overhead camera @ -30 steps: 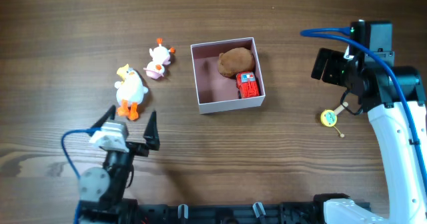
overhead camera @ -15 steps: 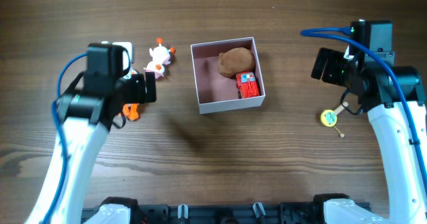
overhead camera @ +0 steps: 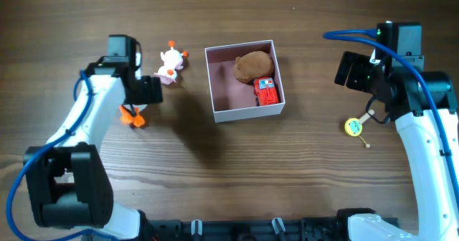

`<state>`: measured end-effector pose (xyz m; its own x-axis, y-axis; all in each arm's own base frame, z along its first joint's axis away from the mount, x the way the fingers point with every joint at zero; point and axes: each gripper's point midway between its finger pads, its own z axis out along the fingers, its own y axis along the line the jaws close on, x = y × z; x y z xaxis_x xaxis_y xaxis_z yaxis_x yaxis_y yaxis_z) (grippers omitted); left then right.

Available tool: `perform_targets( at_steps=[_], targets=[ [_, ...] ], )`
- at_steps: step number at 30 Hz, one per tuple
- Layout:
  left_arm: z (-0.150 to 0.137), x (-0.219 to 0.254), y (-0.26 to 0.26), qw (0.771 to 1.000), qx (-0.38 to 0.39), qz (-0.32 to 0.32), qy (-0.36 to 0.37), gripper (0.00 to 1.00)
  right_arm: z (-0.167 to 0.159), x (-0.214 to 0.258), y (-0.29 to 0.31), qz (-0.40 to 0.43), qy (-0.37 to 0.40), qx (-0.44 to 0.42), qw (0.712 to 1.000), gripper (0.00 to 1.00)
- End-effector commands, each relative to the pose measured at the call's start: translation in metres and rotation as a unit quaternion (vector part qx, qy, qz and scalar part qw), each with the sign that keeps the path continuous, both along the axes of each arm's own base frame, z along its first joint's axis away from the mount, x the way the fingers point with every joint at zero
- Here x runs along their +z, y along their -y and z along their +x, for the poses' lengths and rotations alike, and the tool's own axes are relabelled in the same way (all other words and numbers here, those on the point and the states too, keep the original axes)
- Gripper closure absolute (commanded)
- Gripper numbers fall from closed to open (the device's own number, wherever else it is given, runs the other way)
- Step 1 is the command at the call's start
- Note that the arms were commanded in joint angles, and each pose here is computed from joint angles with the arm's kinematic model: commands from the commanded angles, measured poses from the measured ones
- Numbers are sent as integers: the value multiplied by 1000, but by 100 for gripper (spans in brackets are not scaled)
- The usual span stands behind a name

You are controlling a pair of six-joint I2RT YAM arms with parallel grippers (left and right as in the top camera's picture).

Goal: Pack container
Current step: 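Reach the left gripper to the white plush duck and grasp it, then carry the duck right and lower it into the box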

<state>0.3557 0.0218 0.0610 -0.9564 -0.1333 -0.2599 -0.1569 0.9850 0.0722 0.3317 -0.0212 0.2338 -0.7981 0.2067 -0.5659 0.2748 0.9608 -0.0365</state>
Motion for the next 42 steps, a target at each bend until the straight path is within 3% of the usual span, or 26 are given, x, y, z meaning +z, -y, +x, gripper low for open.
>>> perform_targets(
  at_steps=[1, 11, 12, 15, 16, 21, 26, 29, 32, 36, 42],
  targets=[
    [9, 3, -22, 999, 38, -6, 18, 0, 0, -3, 1, 5, -2, -7, 1000, 0],
    [13, -29, -15, 999, 24, -32, -8, 0, 0, -3, 1, 4, -2, -7, 1000, 0],
    [12, -33, -14, 999, 25, -32, -14, 6, 0, -3, 1, 4, -2, -7, 1000, 0],
    [10, -35, -14, 999, 25, -32, -20, 91, 0, -3, 1, 4, -2, -7, 1000, 0],
    [10, -34, -14, 999, 25, -33, -20, 96, 0, -3, 1, 4, -2, -7, 1000, 0],
    [20, 11, -9, 999, 21, -37, 20, 96, 0, -3, 1, 4, -2, -7, 1000, 0],
    [35, 108, 36, 985, -19, -113, 132, 96, 0, -3, 1, 4, -2, -7, 1000, 0],
    [27, 147, 67, 970, -7, -168, 177, 96, 0, -3, 1, 4, -2, -7, 1000, 0],
    [16, 175, 113, 952, -55, -226, 200, 96, 0, -3, 1, 4, -2, -7, 1000, 0],
    [5, 186, 179, 936, -99, -273, 198, 96, 0, -3, 1, 5, -2, -7, 1000, 0],
    [9, 158, 261, 933, -128, -277, 191, 96, 0, -3, 1, 5, -2, -7, 1000, 0]
  ],
)
